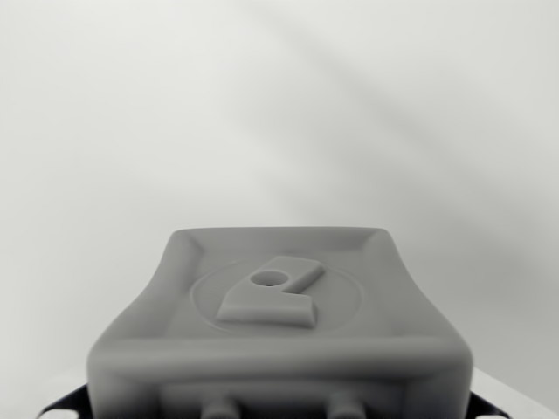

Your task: Destack cube

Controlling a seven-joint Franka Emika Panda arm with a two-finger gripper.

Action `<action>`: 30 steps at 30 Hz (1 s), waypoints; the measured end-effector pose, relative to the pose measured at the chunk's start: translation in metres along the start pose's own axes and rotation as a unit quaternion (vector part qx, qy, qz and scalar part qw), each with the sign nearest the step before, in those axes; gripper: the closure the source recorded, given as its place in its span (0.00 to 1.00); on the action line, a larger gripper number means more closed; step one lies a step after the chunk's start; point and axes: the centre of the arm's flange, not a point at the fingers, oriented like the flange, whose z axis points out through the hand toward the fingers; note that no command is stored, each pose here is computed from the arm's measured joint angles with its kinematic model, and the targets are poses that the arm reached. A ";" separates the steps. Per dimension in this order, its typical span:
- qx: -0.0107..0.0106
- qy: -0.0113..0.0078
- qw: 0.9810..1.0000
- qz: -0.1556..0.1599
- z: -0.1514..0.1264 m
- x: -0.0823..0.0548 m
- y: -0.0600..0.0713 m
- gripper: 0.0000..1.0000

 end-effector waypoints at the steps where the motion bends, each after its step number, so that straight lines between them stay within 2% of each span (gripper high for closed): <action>1: 0.000 0.000 1.000 -0.001 0.000 -0.002 -0.001 1.00; 5: 0.000 0.001 1.000 -0.006 0.001 -0.008 -0.004 1.00; 6: 0.000 0.002 1.000 -0.006 0.002 -0.008 -0.004 1.00; 8: 0.000 0.003 1.000 -0.007 0.006 -0.008 -0.004 1.00; 9: 0.000 0.003 1.000 -0.007 0.009 -0.008 -0.004 1.00; 12: 0.000 -0.001 1.000 -0.006 0.023 -0.009 -0.004 1.00; 13: 0.000 -0.002 1.000 -0.006 0.027 -0.009 -0.004 1.00; 15: 0.000 -0.002 1.000 -0.007 0.033 -0.009 -0.005 1.00; 18: 0.000 0.000 1.000 -0.007 0.041 -0.009 -0.005 1.00; 20: 0.000 0.000 1.000 -0.007 0.047 -0.009 -0.005 1.00; 30: 0.000 -0.001 1.000 -0.007 0.073 -0.010 -0.004 1.00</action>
